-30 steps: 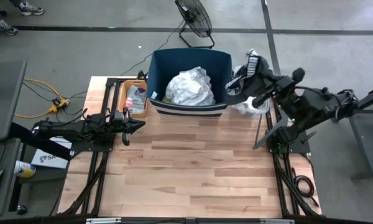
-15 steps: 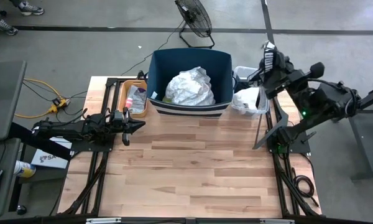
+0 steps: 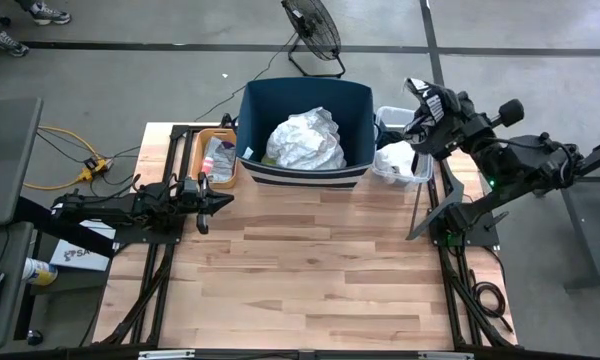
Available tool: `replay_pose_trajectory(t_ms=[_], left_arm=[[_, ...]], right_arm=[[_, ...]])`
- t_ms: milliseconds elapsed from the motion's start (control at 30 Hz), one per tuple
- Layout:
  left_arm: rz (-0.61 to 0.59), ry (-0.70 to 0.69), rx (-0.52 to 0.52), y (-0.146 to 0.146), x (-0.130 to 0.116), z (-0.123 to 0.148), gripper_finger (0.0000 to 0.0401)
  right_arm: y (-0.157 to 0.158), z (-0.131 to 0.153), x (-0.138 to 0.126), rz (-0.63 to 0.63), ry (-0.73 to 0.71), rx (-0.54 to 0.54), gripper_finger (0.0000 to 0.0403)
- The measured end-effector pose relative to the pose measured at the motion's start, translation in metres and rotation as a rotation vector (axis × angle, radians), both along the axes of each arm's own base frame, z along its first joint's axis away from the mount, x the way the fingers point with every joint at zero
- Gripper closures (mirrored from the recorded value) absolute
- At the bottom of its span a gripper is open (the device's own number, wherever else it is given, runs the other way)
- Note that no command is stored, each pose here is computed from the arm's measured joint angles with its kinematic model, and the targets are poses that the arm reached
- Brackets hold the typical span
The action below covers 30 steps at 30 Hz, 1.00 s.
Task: Pick & Place Cloths
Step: Put the gray underwear into the transparent bin
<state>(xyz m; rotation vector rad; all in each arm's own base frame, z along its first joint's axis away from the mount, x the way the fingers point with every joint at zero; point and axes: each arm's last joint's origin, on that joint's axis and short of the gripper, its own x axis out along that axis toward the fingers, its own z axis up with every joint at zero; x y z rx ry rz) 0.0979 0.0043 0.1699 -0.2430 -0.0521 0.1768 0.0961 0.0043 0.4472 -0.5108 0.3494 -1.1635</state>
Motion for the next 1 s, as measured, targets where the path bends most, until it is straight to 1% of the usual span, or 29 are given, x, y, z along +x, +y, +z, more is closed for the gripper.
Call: replay_pose_trajectory(t_ms=[167,300,367,533,700,833,933,1000], left_arm=[[0.0,0.0,0.0,0.0,0.0,0.0,0.0391],[0.0,0.0,0.0,0.0,0.0,0.0,0.0391],[0.0,0.0,0.0,0.0,0.0,0.0,0.0391],[0.0,0.0,0.0,0.0,0.0,0.0,0.0391],[0.0,0.0,0.0,0.0,0.0,0.0,0.0391],[0.0,0.0,0.0,0.0,0.0,0.0,0.0391],[0.0,0.0,0.0,0.0,0.0,0.0,0.0391],[0.0,0.0,0.0,0.0,0.0,0.0,0.0391]], right_arm=[[0.0,-0.004,-0.001,0.175,-0.083,0.054,0.0395],[-0.001,-0.014,0.0,0.268,-0.106,0.126,0.0395],[-0.003,-0.02,0.001,0.29,-0.098,0.168,0.0395],[-0.011,-0.033,-0.001,0.201,-0.106,0.248,0.0395],[-0.022,-0.036,-0.001,0.121,-0.112,0.288,0.0395],[-0.034,-0.041,0.009,0.059,-0.092,0.336,0.0395],[-0.046,-0.048,0.017,-0.031,-0.076,0.387,0.0395],[-0.054,-0.055,0.021,-0.087,-0.06,0.44,0.0395]])
